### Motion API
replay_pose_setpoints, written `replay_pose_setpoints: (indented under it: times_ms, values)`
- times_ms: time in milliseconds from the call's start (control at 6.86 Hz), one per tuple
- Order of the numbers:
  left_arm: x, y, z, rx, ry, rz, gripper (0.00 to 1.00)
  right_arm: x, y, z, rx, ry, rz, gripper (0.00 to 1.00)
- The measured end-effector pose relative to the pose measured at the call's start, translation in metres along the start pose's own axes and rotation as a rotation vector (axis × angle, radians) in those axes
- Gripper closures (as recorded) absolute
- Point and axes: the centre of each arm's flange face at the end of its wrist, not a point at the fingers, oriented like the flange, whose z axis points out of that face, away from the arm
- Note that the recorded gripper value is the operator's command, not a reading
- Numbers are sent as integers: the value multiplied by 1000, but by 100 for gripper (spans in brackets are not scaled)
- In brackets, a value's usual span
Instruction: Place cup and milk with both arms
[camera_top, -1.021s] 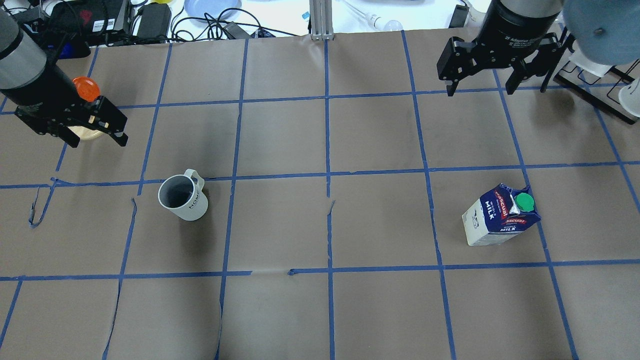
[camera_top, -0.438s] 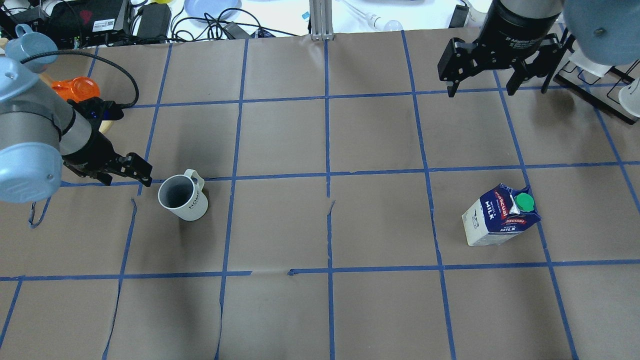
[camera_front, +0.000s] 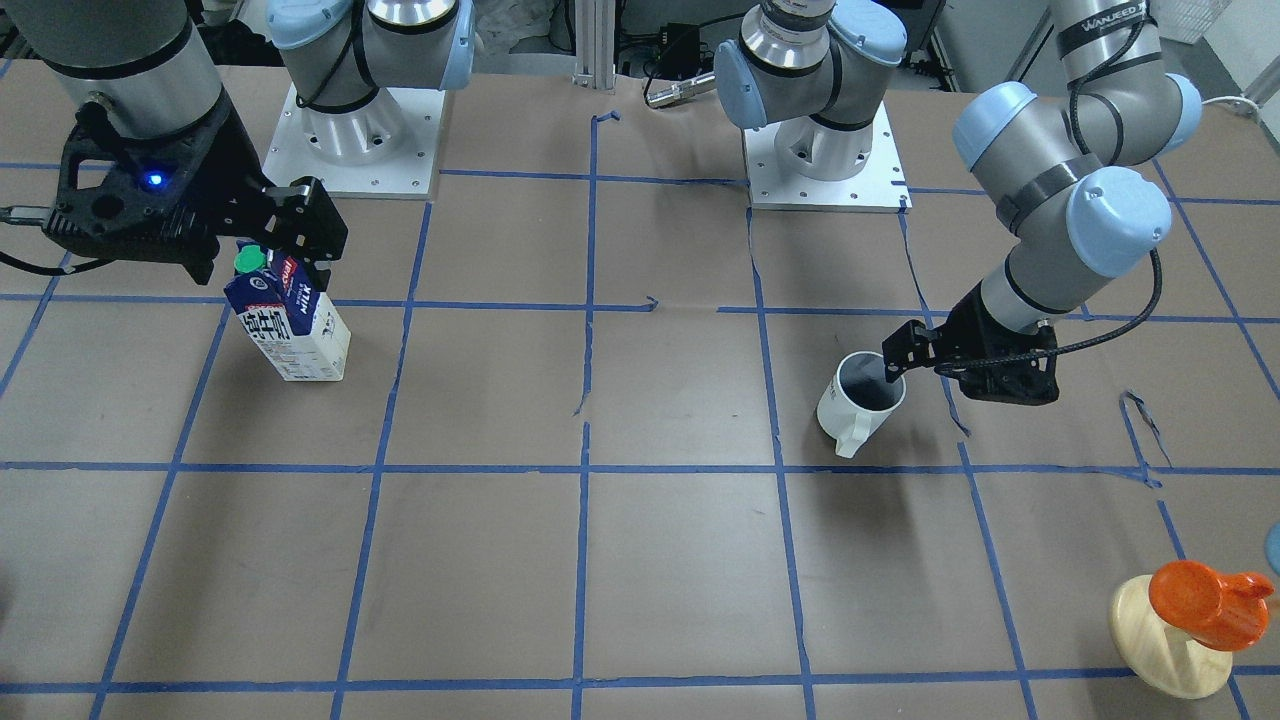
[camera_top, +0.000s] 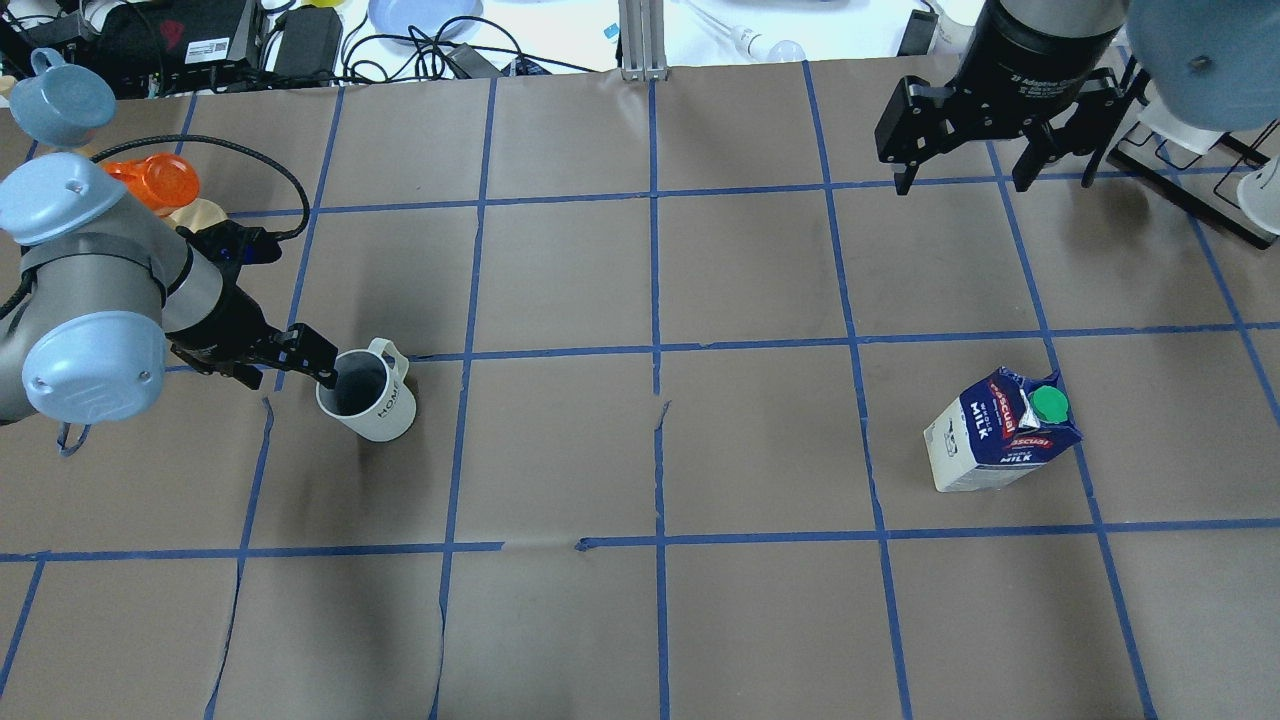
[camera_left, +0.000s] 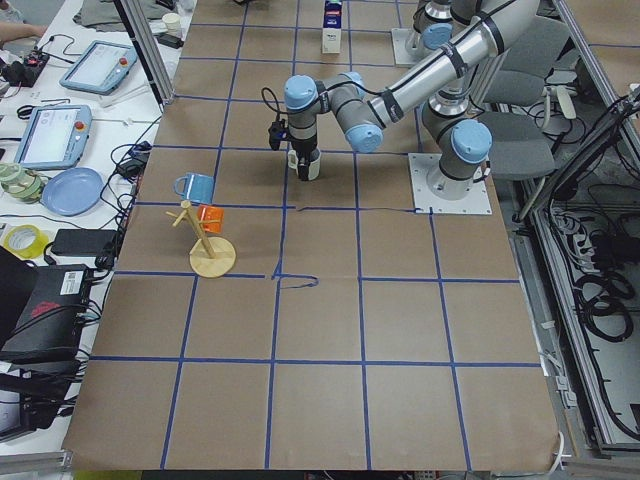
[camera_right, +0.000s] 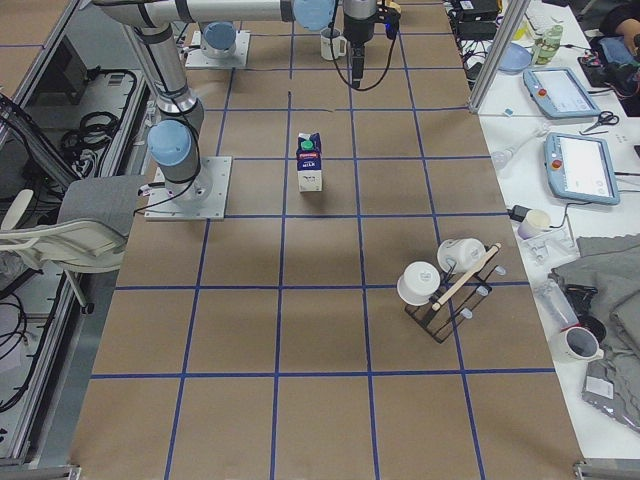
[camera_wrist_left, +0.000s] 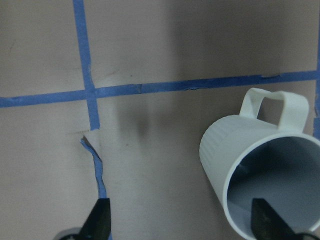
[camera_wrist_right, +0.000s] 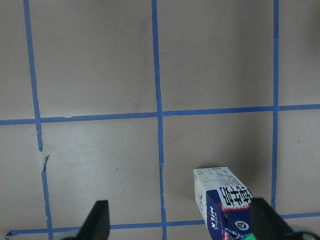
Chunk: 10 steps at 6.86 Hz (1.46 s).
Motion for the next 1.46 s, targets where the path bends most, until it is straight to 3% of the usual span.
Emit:
replay_pose_setpoints:
  times_ms: [146,292,438,583,729,1021,1458]
  values:
    - [1,-2,8,-8,23,-1,32,0,0,0,0,0,-1,0]
    - [0,-4,14,-16,34,-2,55,0,0,0,-1,2,0,0]
    - [-1,-7,18,-19,37,-3,67,1,0,1,-2,5,0,0]
    - [-2,-9,23,-24,40,-4,90,1,0,1,-3,6,0,0]
    - [-3,-10,28,-31,43,-9,98,1,0,1,-3,7,0,0]
    - [8,-13,31,-37,40,-41,100,1,0,1,-3,6,1,0]
    - [70,-32,11,9,20,-117,100,2,0,0,-5,7,0,0]
